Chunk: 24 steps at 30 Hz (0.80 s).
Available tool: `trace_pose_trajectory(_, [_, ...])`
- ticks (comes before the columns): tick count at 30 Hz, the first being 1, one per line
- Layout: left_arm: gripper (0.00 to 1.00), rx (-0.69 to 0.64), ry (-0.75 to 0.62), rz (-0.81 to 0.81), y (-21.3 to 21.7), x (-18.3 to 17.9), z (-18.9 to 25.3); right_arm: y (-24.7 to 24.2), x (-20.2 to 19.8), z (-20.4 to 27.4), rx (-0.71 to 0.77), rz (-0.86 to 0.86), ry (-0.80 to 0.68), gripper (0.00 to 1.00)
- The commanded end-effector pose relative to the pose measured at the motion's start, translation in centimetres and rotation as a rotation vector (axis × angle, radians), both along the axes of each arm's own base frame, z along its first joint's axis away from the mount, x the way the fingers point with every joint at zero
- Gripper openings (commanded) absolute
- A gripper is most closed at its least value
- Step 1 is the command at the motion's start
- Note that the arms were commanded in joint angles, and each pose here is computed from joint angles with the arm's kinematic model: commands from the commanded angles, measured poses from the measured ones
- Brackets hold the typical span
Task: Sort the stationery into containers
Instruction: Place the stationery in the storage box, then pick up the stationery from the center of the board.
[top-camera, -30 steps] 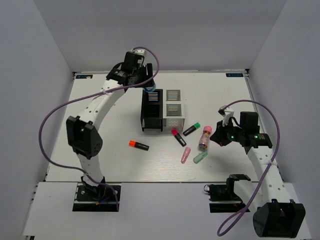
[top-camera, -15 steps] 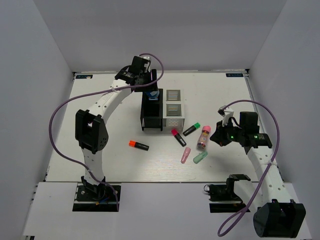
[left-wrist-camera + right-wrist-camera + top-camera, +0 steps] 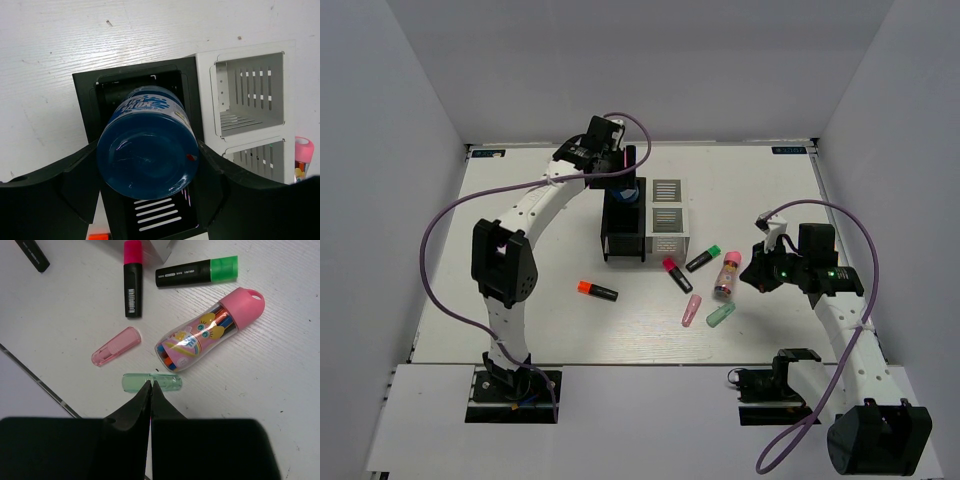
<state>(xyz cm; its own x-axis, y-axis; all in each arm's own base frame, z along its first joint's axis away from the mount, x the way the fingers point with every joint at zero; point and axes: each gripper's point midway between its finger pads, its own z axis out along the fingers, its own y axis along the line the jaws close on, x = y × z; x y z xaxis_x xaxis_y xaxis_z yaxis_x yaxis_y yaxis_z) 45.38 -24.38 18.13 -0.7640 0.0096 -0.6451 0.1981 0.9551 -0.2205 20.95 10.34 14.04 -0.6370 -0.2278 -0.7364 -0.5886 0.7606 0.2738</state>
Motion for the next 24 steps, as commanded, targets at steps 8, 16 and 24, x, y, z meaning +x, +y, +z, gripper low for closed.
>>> trace_pose_trajectory(8, [0.9, -0.036, -0.109, -0.02, -0.5, 0.2, 5.4, 0.2, 0.7, 1.7, 0.0, 0.013, -0.058, 0.63])
trace_pose_trajectory(16, [0.28, -0.057, -0.181, -0.022, -0.6, 0.1, 9.2, -0.6, 1.1, 0.7, -0.032, -0.051, -0.038, 0.0])
trace_pose_trajectory(24, [0.86, 0.164, -0.19, -0.071, 3.6, -11.5, 5.8, -2.6, 4.7, -2.9, -0.155, -0.275, 0.226, 0.32])
